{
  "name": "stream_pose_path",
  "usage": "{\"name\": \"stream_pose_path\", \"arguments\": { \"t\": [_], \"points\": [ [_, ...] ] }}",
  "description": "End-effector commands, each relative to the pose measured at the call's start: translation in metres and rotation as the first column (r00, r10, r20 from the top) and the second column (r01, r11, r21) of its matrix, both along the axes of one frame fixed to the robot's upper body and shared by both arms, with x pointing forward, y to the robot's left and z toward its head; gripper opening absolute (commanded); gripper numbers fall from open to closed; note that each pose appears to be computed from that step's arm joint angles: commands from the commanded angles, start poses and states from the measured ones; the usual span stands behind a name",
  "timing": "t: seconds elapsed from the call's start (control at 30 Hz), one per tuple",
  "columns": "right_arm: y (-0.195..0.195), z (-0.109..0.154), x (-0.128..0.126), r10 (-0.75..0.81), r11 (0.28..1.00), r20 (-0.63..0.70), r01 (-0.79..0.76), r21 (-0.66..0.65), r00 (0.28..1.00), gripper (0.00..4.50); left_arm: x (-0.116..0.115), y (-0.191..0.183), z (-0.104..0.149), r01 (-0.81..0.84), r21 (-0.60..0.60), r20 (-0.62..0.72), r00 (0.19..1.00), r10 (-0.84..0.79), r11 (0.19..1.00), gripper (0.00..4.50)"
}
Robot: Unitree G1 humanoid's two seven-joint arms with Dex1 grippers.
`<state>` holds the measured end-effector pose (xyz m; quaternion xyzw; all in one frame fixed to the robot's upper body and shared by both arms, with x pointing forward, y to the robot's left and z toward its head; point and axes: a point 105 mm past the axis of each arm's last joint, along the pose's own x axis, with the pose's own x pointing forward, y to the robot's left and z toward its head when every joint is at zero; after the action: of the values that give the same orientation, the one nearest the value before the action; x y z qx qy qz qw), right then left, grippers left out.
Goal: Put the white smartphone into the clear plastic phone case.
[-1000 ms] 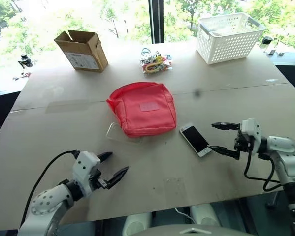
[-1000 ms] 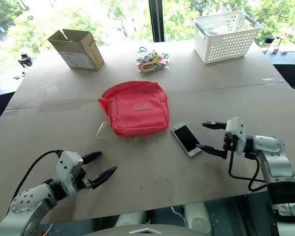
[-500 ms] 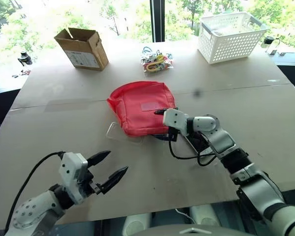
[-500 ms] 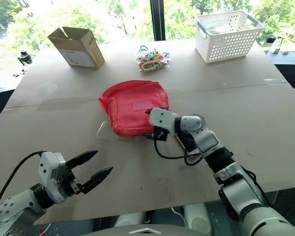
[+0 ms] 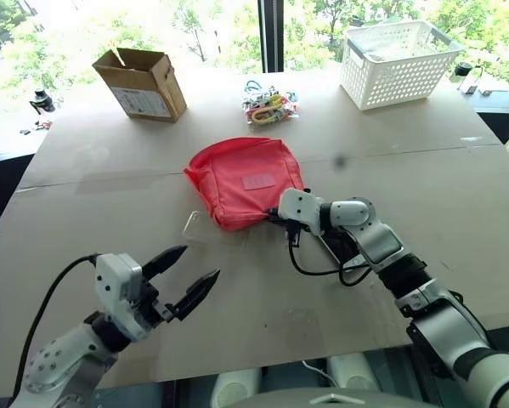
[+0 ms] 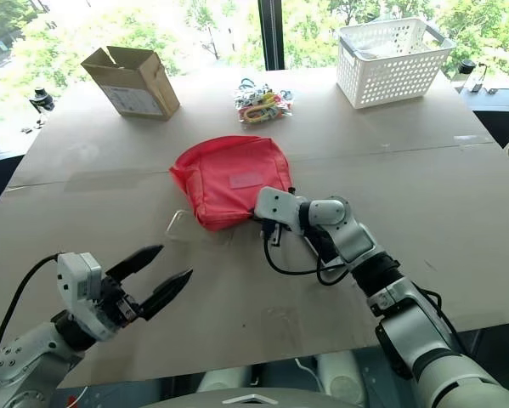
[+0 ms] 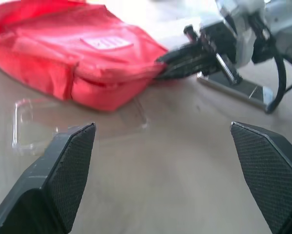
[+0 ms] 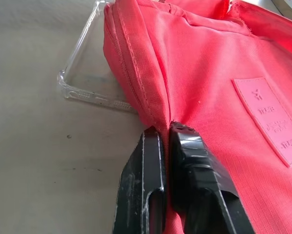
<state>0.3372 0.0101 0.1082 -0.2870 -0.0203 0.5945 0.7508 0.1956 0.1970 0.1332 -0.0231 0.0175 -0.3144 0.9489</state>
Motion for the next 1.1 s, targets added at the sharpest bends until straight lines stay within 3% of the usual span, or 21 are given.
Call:
{"name": "stream_pose_path", "arguments": {
  "t": [0.03, 0.37, 0.5, 0.57, 0.67, 0.8, 0.93, 1.1],
  "points": [
    [-0.004, 0.017, 0.002, -0.016, 0.998, 0.023, 0.014, 0.059, 1.000, 0.05, 0.004, 0.001, 0.016, -0.016, 0.023, 0.062, 0.998, 0.014, 1.000, 4.50],
    [-0.085, 0.073, 0.029, -0.189, 0.968, 0.154, 0.158, 0.194, 0.970, 0.05, 0.027, -0.019, 0.036, 0.022, 0.038, 0.139, 0.990, -0.027, 0.999, 4.50],
    [-0.147, 0.075, 0.031, -0.287, 0.956, 0.161, 0.272, 0.105, 0.944, 0.05, 0.034, -0.029, 0.040, 0.052, 0.039, 0.145, 0.988, -0.057, 0.998, 4.50],
    [-0.195, 0.068, 0.044, -0.441, 0.896, 0.189, 0.443, 0.035, 0.877, 0.05, 0.040, -0.038, 0.045, 0.081, 0.029, 0.160, 0.983, -0.085, 0.996, 4.50],
    [-0.255, 0.053, 0.068, -0.703, 0.698, 0.172, 0.716, -0.020, 0.690, 0.05, 0.050, -0.057, 0.054, 0.156, 0.017, 0.192, 0.969, -0.156, 0.988, 4.50],
    [-0.286, 0.037, 0.081, -0.805, 0.547, 0.223, 0.833, -0.081, 0.550, 0.05, 0.058, -0.076, 0.058, 0.237, 0.009, 0.205, 0.950, -0.234, 0.971, 4.50],
    [-0.297, 0.039, 0.089, -0.840, 0.475, 0.262, 0.878, -0.068, 0.475, 1.38, 0.061, -0.082, 0.055, 0.267, 0.027, 0.203, 0.942, -0.267, 0.963, 4.50],
    [-0.278, 0.070, 0.092, -0.826, 0.548, 0.214, 0.832, 0.084, 0.522, 3.82, 0.059, -0.072, 0.050, 0.252, 0.038, 0.188, 0.949, -0.255, 0.967, 4.50]
  ]
}}
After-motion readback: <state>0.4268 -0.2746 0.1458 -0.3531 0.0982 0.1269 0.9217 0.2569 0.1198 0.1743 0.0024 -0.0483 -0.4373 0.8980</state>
